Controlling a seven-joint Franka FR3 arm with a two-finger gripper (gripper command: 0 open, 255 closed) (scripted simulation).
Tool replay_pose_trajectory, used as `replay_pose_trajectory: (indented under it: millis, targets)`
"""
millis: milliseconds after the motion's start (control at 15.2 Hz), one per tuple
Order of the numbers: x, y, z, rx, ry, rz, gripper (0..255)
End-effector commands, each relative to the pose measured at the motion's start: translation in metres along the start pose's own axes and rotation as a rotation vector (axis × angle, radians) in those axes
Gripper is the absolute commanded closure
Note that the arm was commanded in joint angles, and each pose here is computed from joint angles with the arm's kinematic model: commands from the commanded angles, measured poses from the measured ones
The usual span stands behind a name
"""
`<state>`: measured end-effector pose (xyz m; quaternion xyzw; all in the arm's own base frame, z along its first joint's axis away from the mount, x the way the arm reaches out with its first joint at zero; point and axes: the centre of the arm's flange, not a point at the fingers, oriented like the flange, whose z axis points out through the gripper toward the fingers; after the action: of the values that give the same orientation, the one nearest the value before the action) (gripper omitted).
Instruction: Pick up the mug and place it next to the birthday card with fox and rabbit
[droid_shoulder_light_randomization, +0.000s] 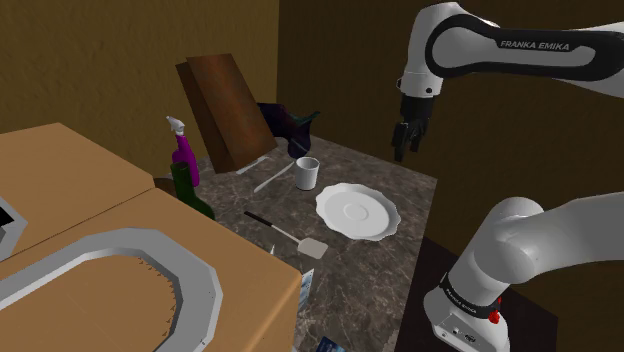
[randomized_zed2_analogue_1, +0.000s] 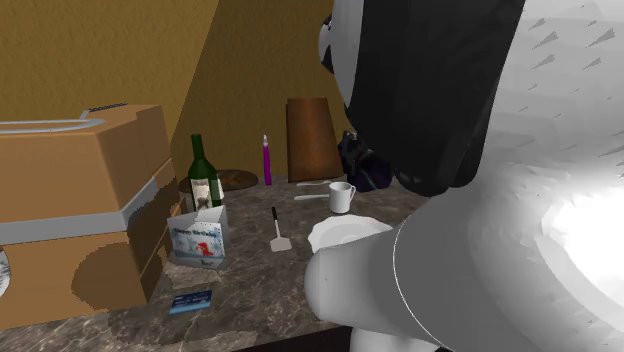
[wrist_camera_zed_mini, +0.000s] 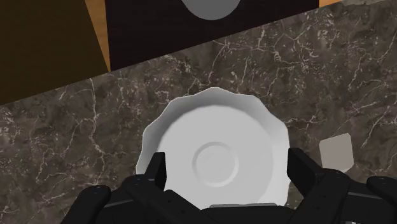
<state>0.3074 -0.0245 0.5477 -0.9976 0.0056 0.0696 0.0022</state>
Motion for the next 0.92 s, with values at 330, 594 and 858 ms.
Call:
replay_pose_trajectory:
  millis: [330,594,858]
  targets:
    - [0.058,-0.016,0.022,-0.013,0.016,-0.006,0]
    - [0.105,-0.029,0.039,-0.023,0.028,-0.011,0]
    - [0.152,-0.043,0.056,-0.033,0.040,-0.016,0]
